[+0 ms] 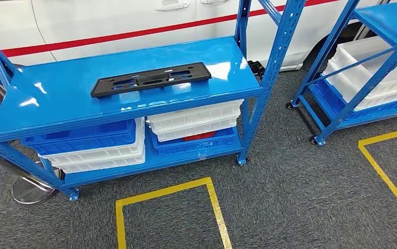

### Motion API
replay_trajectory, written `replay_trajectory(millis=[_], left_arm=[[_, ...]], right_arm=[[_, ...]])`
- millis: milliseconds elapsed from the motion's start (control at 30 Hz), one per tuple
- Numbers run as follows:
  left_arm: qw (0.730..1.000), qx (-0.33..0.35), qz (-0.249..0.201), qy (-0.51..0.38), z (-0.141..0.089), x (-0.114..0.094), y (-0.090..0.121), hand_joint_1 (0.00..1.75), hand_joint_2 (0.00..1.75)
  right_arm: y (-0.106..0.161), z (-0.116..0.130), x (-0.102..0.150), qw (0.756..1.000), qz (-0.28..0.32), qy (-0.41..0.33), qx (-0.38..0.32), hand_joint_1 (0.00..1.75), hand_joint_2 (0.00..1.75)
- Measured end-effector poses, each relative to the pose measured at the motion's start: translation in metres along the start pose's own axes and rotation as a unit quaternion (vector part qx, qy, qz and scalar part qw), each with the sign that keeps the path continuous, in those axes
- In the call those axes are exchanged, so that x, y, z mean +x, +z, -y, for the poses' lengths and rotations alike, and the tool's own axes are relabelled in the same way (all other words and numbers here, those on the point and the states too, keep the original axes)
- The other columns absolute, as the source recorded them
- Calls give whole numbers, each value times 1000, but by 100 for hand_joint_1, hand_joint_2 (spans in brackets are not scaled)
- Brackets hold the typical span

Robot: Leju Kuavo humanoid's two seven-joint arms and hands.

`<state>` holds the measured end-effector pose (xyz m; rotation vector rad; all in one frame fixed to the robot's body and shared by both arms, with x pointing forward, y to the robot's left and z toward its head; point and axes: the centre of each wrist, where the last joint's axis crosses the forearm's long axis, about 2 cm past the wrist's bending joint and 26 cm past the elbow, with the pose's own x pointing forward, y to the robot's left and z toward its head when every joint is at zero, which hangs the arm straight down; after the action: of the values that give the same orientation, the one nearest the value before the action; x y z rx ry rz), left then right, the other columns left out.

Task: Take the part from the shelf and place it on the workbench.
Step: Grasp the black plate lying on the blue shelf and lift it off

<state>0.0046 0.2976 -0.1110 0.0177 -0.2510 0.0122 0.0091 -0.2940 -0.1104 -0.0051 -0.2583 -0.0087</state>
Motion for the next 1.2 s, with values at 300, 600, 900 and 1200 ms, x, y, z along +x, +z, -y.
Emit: replay_trajectory(millis=[300, 600, 900, 1200], left_arm=[[999, 23, 39, 7, -16, 19, -4, 0, 175], [997, 39, 59, 33, -29, 28, -6, 0, 44], [993, 33, 87, 67, -31, 33, -8, 0, 0], [989, 24, 108, 97, -27, 38, -9, 0, 0]], right_arm=[[-3, 8, 10, 1000, 1, -21, -15, 0, 175], [-6, 17, 18, 997, 5, -65, -34, 0, 131], [-8, 26, 28, 984, 65, -160, -53, 0, 44], [-10, 50, 70, 932, 224, -277, -73, 0, 0]])
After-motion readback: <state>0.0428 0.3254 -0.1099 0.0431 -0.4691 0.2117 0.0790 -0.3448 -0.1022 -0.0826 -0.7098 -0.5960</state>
